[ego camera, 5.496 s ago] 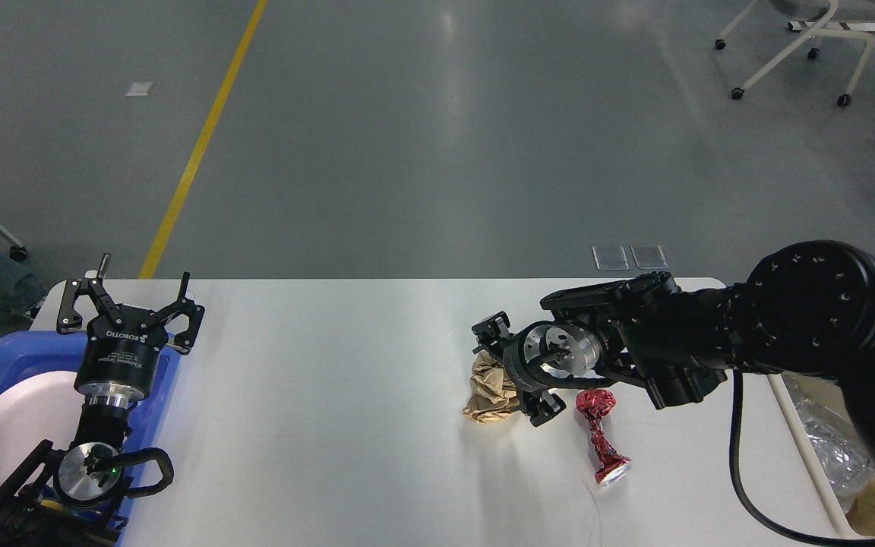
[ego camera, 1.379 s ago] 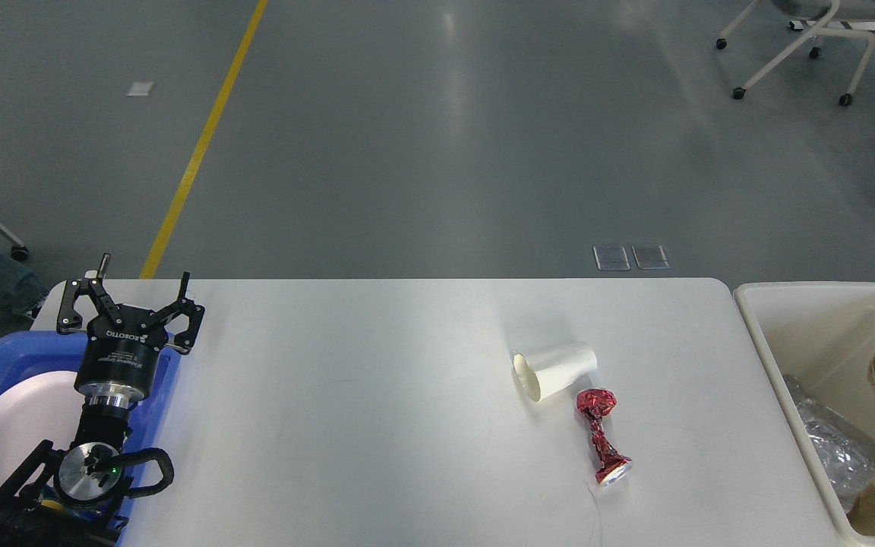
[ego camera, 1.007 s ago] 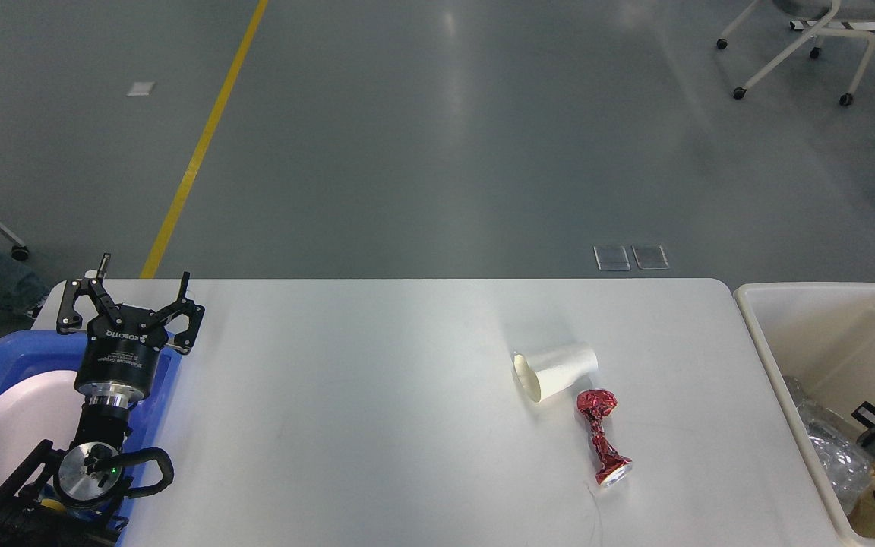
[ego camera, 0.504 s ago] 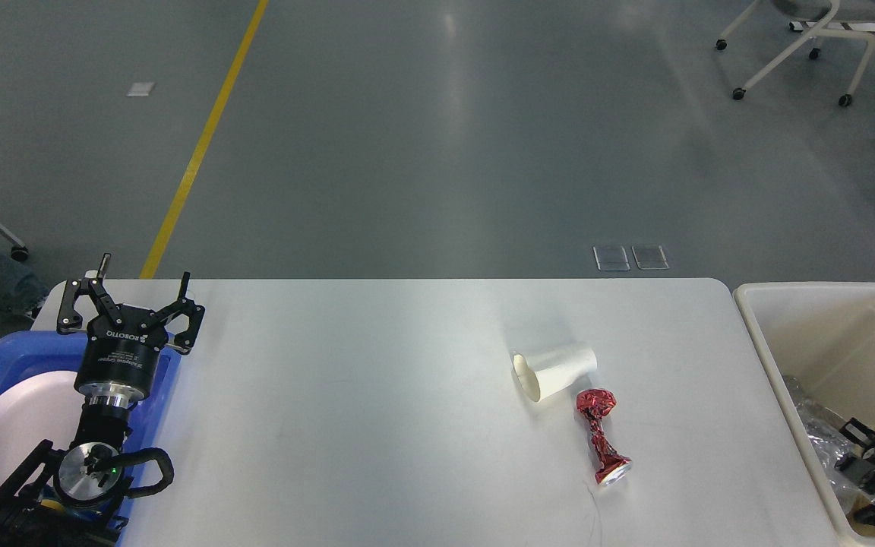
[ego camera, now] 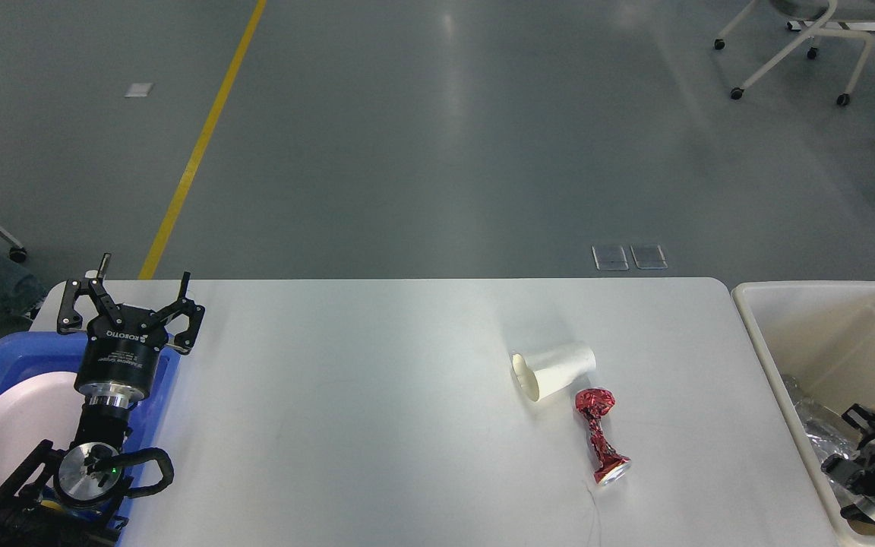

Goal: Tidy desktop
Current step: 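Raise the right gripper out of the white bin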

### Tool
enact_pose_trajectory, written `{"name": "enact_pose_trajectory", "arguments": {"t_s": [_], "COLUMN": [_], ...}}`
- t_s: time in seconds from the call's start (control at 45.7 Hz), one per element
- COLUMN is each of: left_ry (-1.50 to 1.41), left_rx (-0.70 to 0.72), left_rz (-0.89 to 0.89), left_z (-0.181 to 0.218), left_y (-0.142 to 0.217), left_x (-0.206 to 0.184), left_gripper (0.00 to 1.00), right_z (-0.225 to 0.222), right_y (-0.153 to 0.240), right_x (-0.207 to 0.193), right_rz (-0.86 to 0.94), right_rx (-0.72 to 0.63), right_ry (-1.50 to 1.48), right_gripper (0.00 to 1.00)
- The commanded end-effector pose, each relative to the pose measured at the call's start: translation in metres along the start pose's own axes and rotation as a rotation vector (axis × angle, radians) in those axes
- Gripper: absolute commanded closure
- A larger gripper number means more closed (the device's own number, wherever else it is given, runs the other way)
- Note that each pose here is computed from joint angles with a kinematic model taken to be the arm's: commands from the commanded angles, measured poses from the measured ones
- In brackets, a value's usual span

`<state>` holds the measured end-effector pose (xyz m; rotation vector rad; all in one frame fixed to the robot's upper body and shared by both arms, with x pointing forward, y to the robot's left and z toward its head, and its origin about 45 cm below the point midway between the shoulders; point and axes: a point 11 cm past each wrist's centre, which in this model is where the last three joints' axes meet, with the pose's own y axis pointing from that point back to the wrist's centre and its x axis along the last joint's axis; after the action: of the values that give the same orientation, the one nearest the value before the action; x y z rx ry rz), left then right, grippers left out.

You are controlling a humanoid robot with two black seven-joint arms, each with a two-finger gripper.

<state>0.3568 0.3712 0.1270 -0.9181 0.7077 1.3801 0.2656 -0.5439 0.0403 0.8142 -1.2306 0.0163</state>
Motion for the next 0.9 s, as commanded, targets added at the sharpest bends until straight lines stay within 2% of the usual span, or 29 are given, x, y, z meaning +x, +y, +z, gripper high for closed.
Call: {"name": "enact_pose_trajectory", "arguments": {"t_s": [0.0, 0.504, 0.635, 0.876], "left_ry": [0.0, 0.0, 0.0, 0.0], "left_rx": [0.0, 0.0, 0.0, 0.0], "left_rz": [0.0, 0.0, 0.0, 0.0], "left_z": [0.0, 0.0, 0.0, 0.0], "left_y": [0.0, 0.0, 0.0, 0.0], "left_x": [0.0, 0.0, 0.0, 0.0], "left_gripper": [0.04, 0.04, 0.04, 0.04], "right_z": [0.0, -0.007, -0.032, -0.083], "right_y": [0.001, 0.002, 0.005, 0.024], "right_x": [-0.003, -0.004, 0.01, 0.075], "right_rz": [0.002, -0.037, -0.097, -0.216], "right_rx": [0.0, 0.01, 0.051, 0.155], "right_ry": [0.001, 0.001, -0.002, 0.07], "right_gripper": [0.0, 0.0, 0.0, 0.0]}}
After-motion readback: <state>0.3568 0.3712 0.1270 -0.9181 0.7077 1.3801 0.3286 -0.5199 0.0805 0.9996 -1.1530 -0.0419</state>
